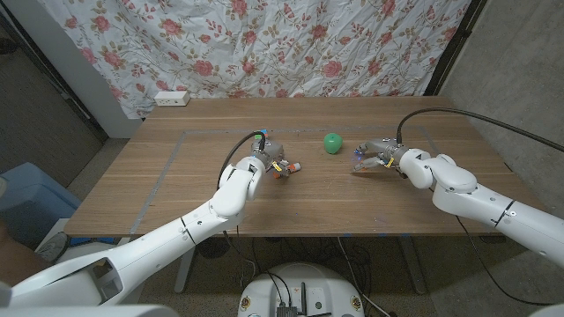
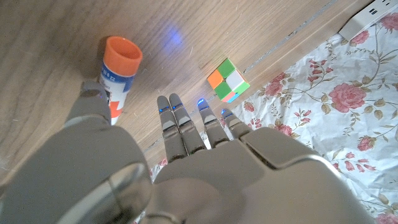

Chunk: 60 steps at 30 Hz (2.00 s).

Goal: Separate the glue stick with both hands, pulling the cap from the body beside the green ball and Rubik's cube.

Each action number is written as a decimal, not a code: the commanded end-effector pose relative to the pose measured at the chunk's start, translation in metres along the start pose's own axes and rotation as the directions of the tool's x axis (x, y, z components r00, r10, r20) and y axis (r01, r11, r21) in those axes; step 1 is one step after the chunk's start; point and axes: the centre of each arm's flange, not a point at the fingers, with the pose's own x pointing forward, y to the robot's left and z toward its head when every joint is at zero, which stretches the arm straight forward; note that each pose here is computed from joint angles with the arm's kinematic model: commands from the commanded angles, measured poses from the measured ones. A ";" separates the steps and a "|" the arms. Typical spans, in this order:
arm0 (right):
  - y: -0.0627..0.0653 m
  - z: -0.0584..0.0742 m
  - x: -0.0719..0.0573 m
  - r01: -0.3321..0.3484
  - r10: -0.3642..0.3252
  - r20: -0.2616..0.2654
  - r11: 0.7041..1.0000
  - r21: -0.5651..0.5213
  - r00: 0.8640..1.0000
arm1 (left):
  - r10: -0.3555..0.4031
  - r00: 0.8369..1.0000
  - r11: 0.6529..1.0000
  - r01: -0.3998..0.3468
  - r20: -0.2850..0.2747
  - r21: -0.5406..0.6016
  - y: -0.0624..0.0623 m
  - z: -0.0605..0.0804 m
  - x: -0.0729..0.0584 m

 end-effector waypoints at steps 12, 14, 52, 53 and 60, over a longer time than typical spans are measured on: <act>-0.001 -0.012 -0.008 0.011 -0.011 -0.007 0.999 0.037 1.000 | 0.043 0.999 0.984 -0.045 -0.020 -0.171 0.010 -0.022 -0.007; -0.002 -0.015 -0.010 0.031 -0.031 -0.003 0.998 0.057 1.000 | 0.057 0.998 0.980 -0.061 -0.025 -0.191 0.010 -0.026 -0.009; -0.017 -0.027 -0.012 0.198 -0.263 0.082 0.868 0.456 0.961 | 0.207 0.962 0.717 -0.273 -0.178 -0.641 -0.005 -0.100 -0.022; -0.018 -0.028 -0.012 0.201 -0.270 0.084 0.861 0.468 0.959 | 0.211 0.960 0.709 -0.279 -0.184 -0.648 -0.007 -0.102 -0.022; -0.016 -0.031 -0.007 0.210 -0.307 0.078 0.794 0.570 0.949 | 0.220 0.953 0.650 -0.302 -0.207 -0.697 -0.016 -0.113 -0.025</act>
